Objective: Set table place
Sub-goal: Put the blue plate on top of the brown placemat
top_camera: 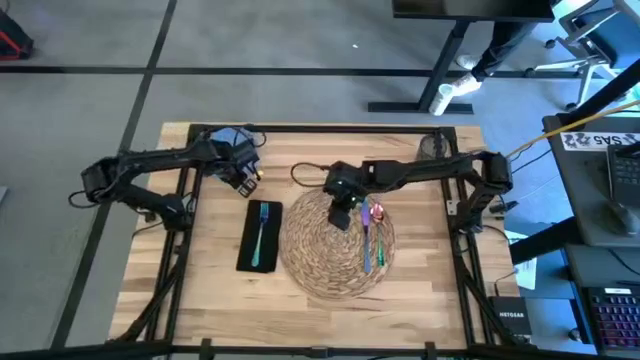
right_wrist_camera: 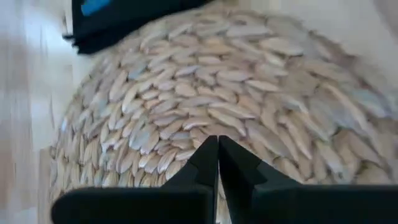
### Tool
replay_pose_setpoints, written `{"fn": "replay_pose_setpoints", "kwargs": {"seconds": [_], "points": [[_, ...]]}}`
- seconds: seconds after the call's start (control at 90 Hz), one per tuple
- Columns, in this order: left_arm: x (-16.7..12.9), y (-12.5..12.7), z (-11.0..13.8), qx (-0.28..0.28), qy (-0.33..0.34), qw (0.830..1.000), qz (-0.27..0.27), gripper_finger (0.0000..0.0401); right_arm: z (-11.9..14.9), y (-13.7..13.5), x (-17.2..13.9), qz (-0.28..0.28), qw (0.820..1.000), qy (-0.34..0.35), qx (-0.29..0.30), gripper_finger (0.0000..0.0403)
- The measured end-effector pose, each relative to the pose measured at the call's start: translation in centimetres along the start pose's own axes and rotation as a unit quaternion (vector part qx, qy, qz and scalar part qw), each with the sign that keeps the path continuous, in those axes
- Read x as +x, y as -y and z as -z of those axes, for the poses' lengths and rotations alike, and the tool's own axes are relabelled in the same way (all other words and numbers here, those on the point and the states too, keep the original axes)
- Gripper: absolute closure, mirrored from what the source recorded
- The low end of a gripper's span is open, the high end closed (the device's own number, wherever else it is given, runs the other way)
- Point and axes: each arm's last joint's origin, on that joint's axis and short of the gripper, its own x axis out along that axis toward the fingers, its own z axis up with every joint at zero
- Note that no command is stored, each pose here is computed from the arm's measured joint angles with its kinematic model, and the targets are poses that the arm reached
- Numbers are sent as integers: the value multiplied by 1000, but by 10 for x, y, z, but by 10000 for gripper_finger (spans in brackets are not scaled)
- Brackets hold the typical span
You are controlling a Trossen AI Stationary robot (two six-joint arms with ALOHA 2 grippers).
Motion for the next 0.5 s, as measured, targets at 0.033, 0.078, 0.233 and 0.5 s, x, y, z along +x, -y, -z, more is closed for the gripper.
{"fn": "replay_pose_setpoints", "kwargs": {"seconds": [0.033, 0.078, 0.233, 0.5], "points": [[2, 1, 1, 2, 0, 1000, 8, 313, -2, 1, -5, 0, 1000, 8, 1, 403], [4, 1, 2, 6, -2, 1000, 19, 310, -4, 1, -12, 2, 1000, 19, 1, 403], [5, 2, 2, 9, 0, 1000, 25, 306, -9, 4, -30, 7, 999, 49, 5, 403], [5, -1, 0, 8, 18, 1000, -10, 305, -11, 5, -42, 7, 998, 66, 3, 403]]}}
